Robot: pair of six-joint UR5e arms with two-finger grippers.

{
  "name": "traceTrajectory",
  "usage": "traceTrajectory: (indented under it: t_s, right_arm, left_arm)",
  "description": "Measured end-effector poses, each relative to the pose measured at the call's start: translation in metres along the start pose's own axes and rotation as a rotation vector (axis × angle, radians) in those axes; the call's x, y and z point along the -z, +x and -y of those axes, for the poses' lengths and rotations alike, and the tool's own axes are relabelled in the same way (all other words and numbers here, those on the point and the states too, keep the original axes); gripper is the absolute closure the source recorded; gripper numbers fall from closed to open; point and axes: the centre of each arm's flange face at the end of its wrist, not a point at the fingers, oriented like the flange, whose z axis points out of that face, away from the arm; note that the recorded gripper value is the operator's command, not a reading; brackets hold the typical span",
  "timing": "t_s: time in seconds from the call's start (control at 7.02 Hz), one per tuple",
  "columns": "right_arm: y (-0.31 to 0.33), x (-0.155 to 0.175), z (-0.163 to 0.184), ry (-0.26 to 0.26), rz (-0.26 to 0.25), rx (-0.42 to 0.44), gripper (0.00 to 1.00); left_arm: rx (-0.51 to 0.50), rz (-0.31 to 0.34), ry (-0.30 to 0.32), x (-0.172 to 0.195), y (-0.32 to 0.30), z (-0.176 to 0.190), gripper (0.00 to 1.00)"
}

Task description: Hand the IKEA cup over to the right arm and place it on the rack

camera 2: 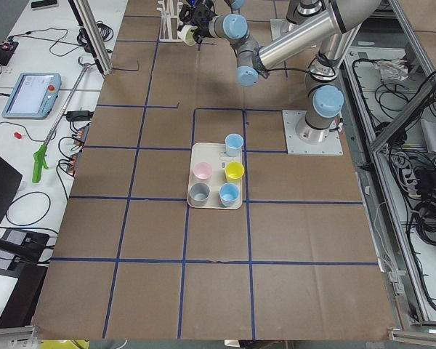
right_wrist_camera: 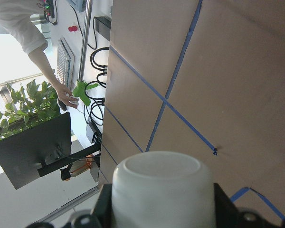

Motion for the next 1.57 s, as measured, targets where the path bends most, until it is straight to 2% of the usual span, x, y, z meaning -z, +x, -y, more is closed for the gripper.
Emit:
traceTrajectory:
  t_s: [0.43,0.71,1.0,1.28,1.57]
  right_arm:
    - [0.000,0.000,0.001,0.000,0.000,-0.001,0.62]
    - [-0.002,0.002,0.011,0.014,0.002,0.000,0.62]
    - [-0.008,0.014,0.041,0.059,0.019,0.034,0.64]
    - [-0.019,0.040,0.082,0.139,0.047,0.175,0.66]
    - [-0.027,0.065,0.114,0.228,0.069,0.403,0.68]
  left_arm:
    - [0.009,0.026,0.019,0.013,0.001,0.003,0.01]
    - [0.028,0.117,0.028,0.034,-0.001,-0.006,0.01]
    - [0.113,0.257,-0.018,0.076,-0.006,-0.004,0.01]
    - [0.217,0.369,-0.118,0.109,-0.009,-0.010,0.01]
    - [0.309,0.444,-0.241,0.119,-0.014,-0.005,0.01]
